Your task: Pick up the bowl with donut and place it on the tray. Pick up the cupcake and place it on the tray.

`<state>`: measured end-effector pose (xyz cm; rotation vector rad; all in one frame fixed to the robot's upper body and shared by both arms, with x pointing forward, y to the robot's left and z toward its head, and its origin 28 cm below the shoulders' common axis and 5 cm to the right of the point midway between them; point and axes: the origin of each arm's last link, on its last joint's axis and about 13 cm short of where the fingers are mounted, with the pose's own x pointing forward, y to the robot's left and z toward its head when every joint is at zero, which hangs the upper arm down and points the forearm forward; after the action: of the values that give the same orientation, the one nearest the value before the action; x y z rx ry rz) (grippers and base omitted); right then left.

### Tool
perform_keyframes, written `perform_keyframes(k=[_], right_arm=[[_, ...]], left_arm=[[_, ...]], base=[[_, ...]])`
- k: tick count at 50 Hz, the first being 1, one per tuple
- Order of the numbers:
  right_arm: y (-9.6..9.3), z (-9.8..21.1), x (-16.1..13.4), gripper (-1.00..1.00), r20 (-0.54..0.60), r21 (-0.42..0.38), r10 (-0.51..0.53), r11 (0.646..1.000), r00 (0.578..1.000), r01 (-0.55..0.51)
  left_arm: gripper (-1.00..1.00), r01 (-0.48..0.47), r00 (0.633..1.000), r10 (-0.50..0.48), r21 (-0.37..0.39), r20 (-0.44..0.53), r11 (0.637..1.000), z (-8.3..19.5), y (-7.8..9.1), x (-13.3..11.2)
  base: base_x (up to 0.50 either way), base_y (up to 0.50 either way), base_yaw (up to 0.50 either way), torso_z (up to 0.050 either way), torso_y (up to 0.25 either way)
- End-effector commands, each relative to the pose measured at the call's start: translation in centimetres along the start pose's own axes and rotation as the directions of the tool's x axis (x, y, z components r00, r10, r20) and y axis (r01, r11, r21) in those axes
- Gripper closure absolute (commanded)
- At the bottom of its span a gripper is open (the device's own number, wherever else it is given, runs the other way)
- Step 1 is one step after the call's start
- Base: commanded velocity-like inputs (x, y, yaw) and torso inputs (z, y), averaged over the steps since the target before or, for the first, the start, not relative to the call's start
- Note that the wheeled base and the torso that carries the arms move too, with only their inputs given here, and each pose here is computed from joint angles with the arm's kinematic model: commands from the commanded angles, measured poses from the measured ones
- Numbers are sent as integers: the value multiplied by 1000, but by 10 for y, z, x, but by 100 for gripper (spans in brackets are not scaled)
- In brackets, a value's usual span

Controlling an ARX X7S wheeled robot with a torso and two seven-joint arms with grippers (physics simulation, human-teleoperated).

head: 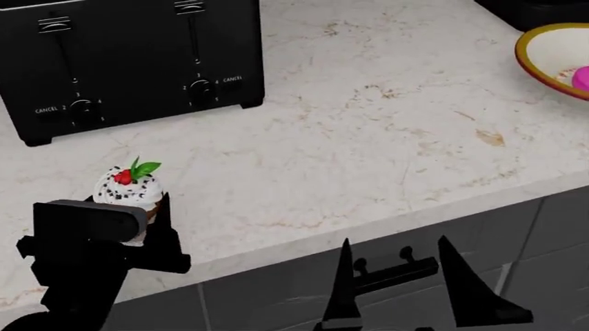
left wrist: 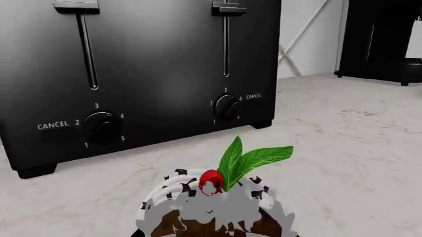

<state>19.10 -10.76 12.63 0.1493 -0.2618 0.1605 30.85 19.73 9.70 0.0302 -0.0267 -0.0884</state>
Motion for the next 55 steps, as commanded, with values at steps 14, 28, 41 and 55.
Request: perform_keyframes(k=[14, 28, 41, 55], right_arm=[[0, 23, 5, -100, 1, 25, -8, 1000, 1000, 8], [2, 35, 1, -100, 40, 22, 30, 999, 999, -31], [5, 35, -3, -100, 46, 18, 46, 999, 998, -47], [5, 37, -3, -100, 44, 17, 49, 999, 998, -50]], left_arm=[[100, -20, 990, -8, 190, 142, 982, 60, -18, -82], [100, -65, 983, 23, 228, 180, 972, 65, -18, -91], [100, -60, 985, 21, 226, 169, 972, 55, -17, -91], [100, -54, 985, 16, 223, 170, 973, 54, -17, -92]], base=[[0, 0, 0, -1, 0], [-132, -370, 0, 0, 0], [-168, -471, 0, 0, 0], [-146, -479, 0, 0, 0]])
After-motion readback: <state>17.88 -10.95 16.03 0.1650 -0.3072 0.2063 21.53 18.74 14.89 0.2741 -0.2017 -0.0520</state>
